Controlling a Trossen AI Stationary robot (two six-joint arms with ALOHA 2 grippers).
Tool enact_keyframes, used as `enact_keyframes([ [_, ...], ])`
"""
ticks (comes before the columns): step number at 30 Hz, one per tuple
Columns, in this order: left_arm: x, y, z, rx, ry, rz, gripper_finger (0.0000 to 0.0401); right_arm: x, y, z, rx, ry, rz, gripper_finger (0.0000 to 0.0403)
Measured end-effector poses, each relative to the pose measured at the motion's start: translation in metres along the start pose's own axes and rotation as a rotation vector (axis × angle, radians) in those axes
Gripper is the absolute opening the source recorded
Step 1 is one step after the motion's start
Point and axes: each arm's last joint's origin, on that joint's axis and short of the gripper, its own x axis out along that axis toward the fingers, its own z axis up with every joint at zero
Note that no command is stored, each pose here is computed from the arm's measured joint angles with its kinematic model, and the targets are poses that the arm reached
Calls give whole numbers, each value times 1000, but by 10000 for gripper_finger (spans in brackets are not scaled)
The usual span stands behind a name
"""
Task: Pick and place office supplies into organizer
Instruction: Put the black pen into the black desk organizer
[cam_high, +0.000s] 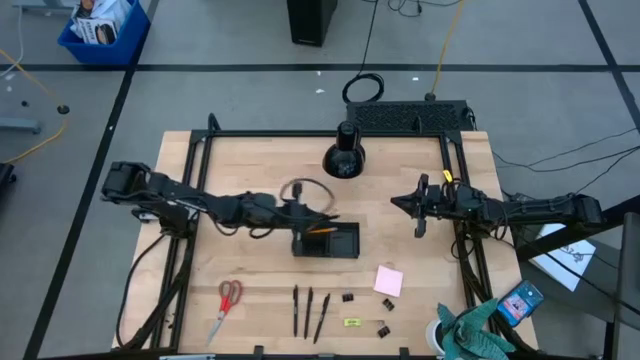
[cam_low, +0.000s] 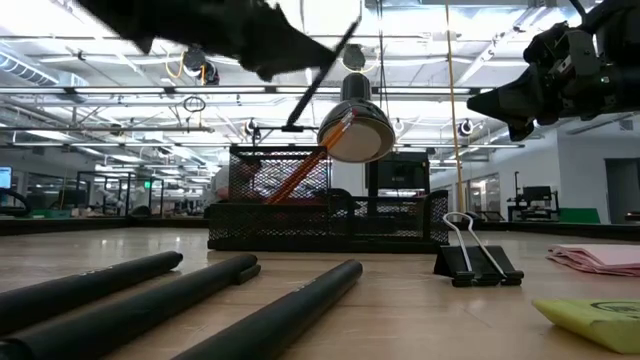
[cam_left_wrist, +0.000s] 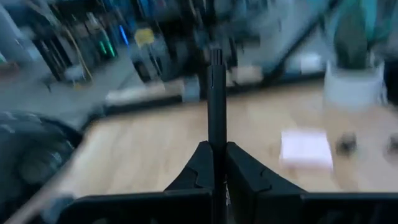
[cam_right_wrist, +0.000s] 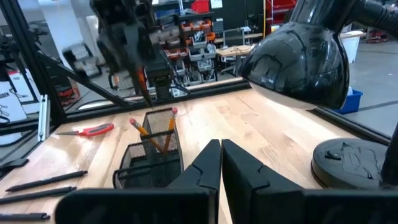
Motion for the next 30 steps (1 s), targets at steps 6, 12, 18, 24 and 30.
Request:
enact_keyframes([
  [6,-6,2,-19,-48,-74,26,9,1,0,1,0,-11,0,9],
  [12,4,-3,-40,-36,4,3,7,1,0,3,-5,-28,2,9],
  [18,6,1,-52,-55,96,36,10,1,0,3,-13,-28,1,9],
  [24,6,2,-57,-64,153,35,12,1,0,3,-31,-28,1,9],
  [30,5,2,-62,-98,201,51,7,1,0,3,-31,-28,1,9],
])
